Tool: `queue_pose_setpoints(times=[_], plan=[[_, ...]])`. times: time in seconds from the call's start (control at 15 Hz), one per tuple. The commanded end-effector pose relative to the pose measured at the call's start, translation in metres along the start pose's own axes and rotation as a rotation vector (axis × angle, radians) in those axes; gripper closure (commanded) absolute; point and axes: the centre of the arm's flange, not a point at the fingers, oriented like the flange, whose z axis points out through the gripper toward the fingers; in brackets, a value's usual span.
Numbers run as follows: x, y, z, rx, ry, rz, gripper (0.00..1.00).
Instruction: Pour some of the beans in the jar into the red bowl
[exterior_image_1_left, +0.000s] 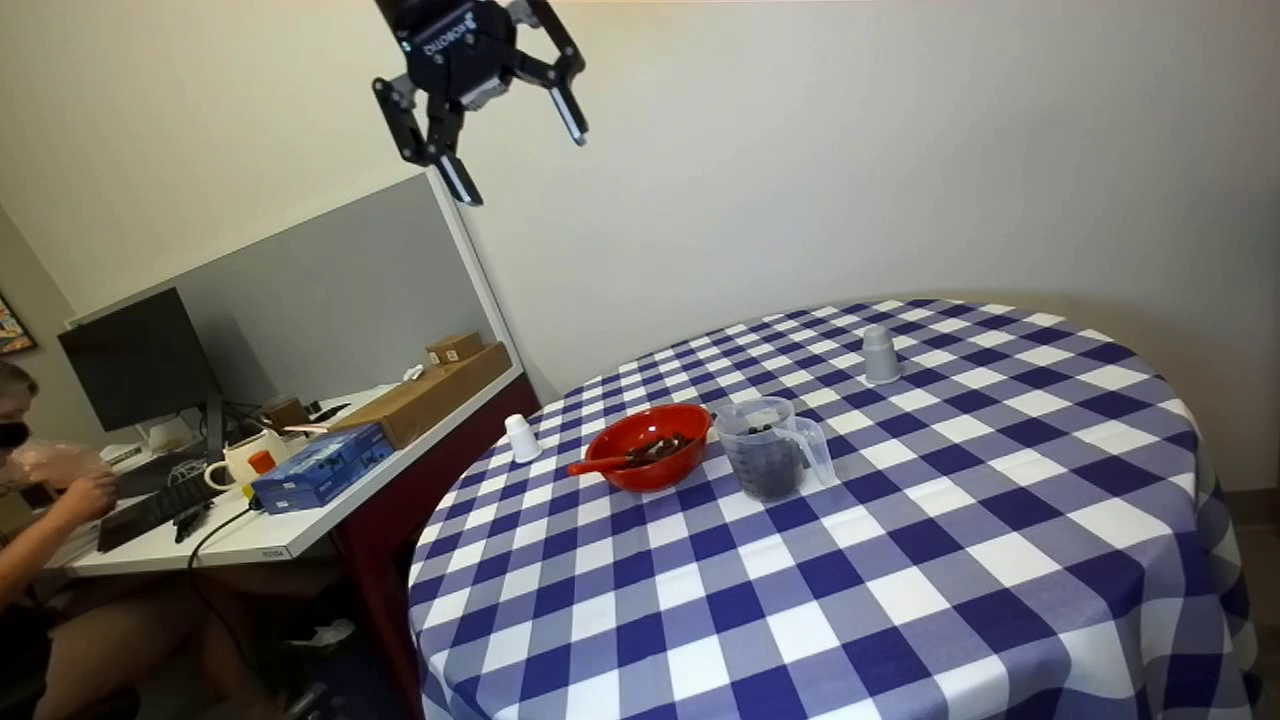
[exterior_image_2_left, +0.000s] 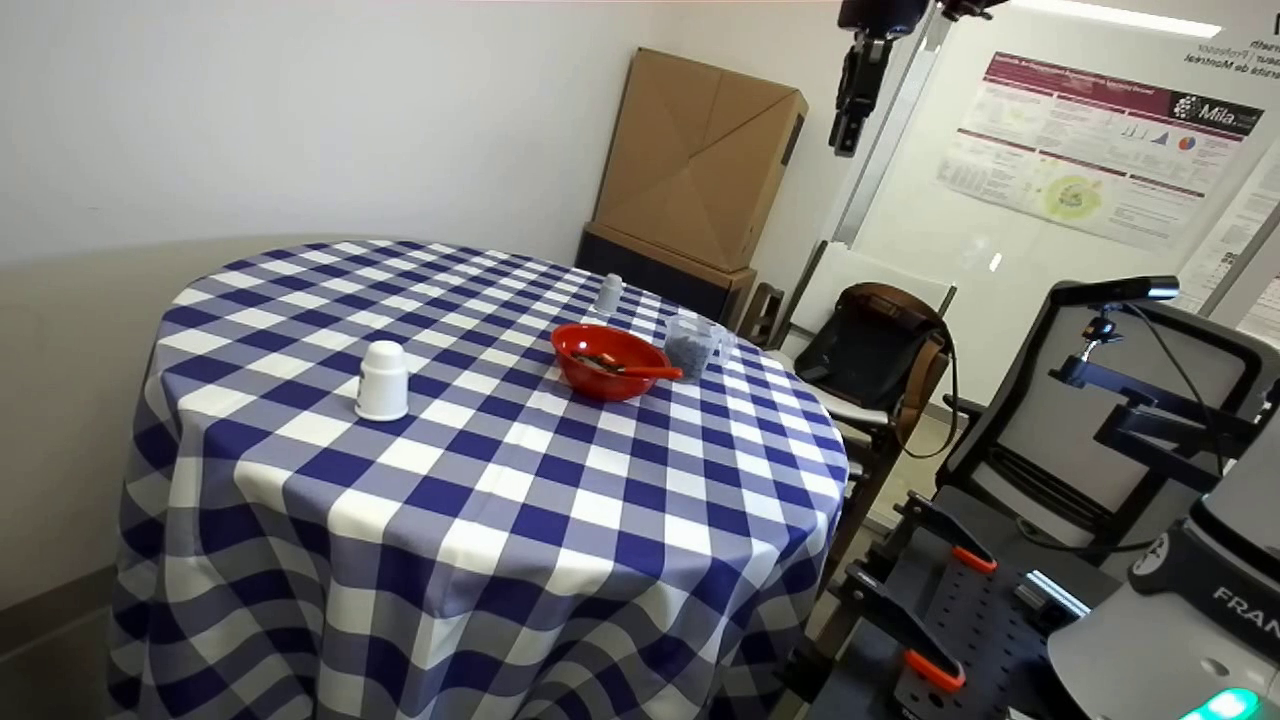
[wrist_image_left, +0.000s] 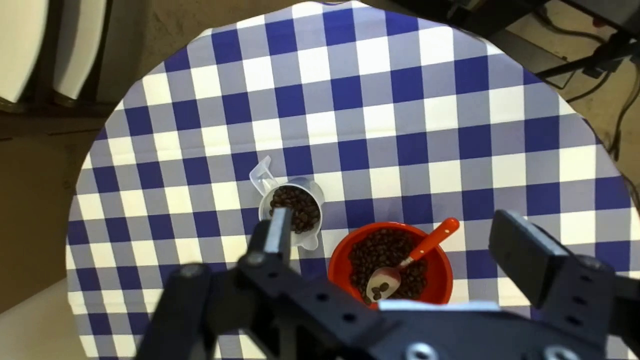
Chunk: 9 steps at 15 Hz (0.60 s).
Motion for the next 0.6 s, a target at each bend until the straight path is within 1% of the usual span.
queue_pose_setpoints(times=[0.0,0.27,0.53], plan=[[0.053,0.053,0.018,0.008,-0.074,-0.136,0.00],[0.089,0.081,0.046,-0.019,-0.130,-0.256,0.00],[0.113,0.101,0.076,-0.031,-0.168,-0.355,0.00]])
